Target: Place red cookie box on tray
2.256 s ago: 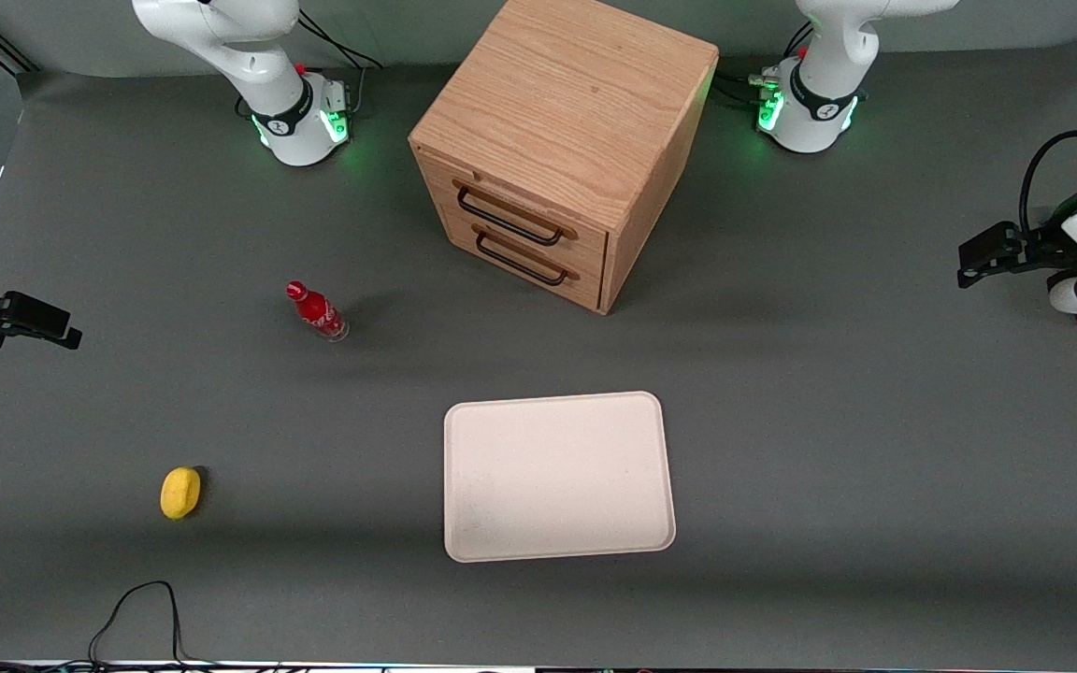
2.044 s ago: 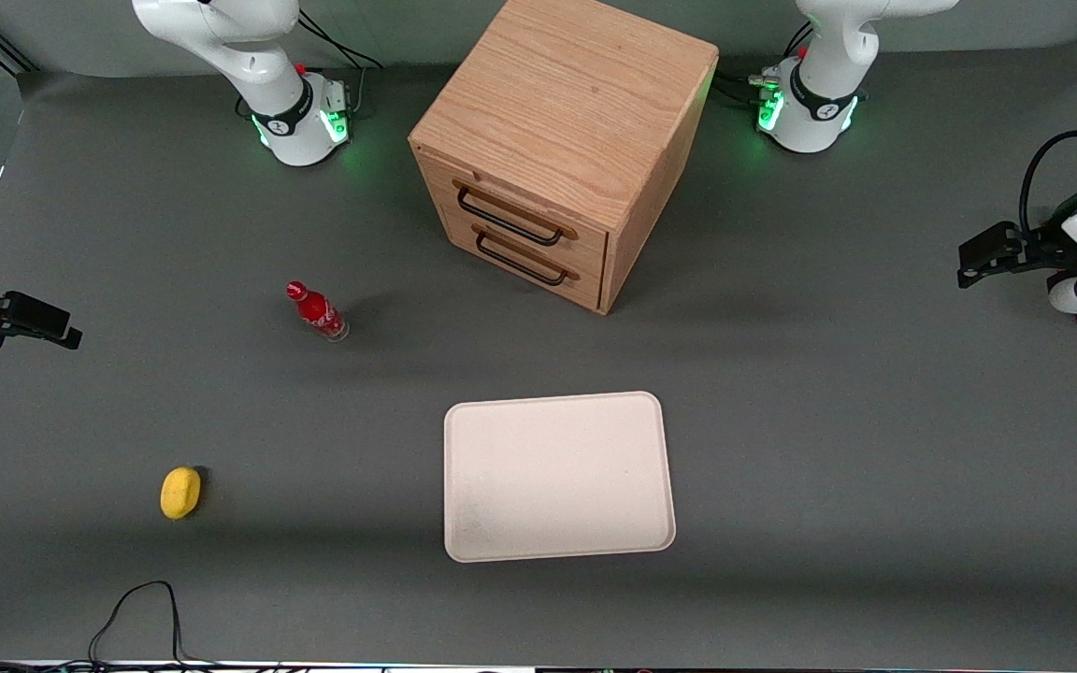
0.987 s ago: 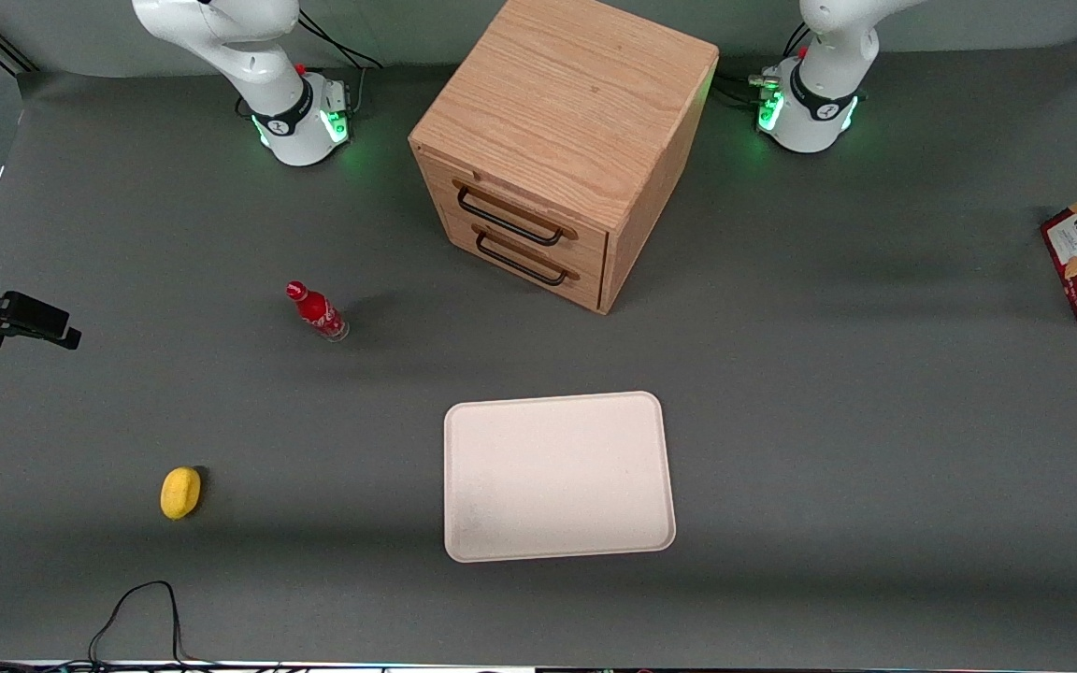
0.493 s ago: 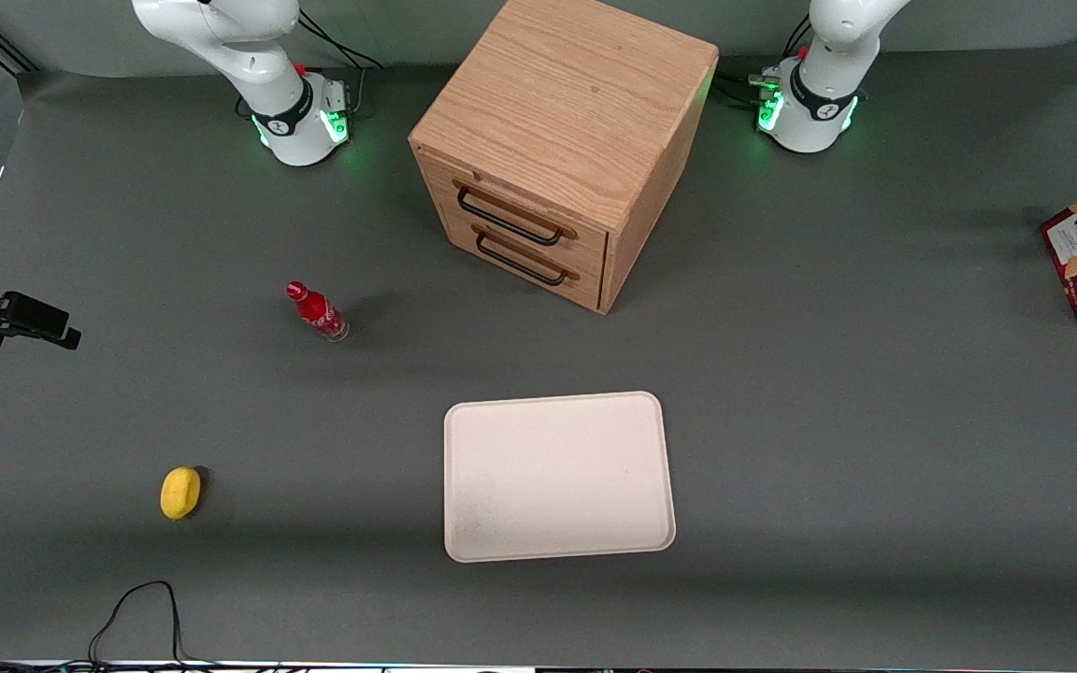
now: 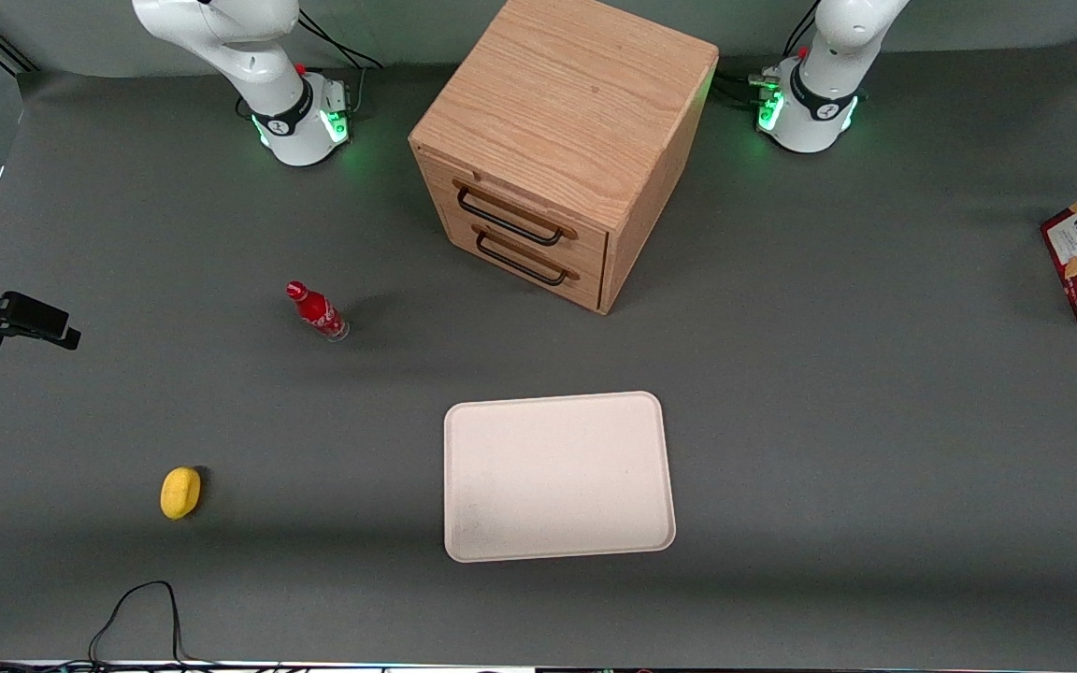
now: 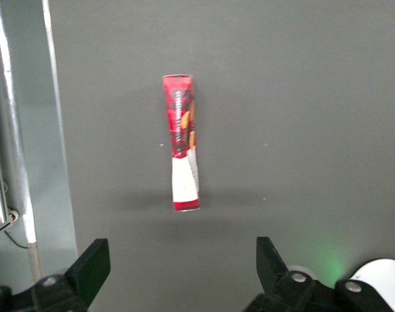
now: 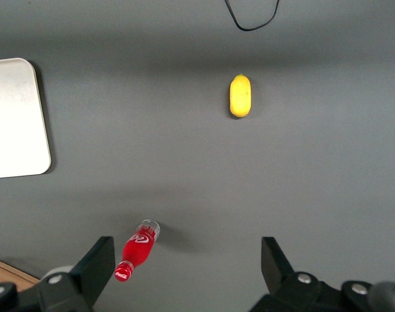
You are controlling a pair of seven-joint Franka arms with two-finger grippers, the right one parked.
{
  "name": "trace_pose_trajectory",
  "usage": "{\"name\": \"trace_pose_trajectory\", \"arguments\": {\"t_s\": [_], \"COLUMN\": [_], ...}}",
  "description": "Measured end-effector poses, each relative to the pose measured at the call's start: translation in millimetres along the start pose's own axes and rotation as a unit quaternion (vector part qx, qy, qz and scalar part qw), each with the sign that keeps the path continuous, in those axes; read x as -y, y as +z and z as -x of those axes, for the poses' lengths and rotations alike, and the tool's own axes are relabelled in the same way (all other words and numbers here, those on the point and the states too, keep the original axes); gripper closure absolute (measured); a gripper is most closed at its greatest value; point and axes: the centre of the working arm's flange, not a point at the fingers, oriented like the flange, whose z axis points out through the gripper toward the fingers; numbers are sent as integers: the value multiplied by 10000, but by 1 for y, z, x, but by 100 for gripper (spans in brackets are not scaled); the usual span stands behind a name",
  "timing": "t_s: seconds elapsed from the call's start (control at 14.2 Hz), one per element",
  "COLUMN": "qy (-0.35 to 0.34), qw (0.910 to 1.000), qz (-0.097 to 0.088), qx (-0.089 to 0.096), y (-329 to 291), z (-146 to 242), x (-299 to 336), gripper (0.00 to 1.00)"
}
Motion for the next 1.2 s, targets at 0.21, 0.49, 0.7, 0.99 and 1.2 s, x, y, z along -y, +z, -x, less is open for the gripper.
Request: {"name": "trace_pose_trajectory", "arguments": {"t_s": [0.21,0.49,0.7,0.99,1.2], "qy": [-274,-287,-256,-98,75], "qw": [9995,9993,9994,9999,9999], "qz": [-178,-227,-238,-116,-131], "qx": [-44,-58,-72,26,13], "y": [17,79,132,189,215], "z": [7,-9,-20,-43,-63], "x": [6,-4,5,4,-4], "gripper": [0,0,0,0,0]}}
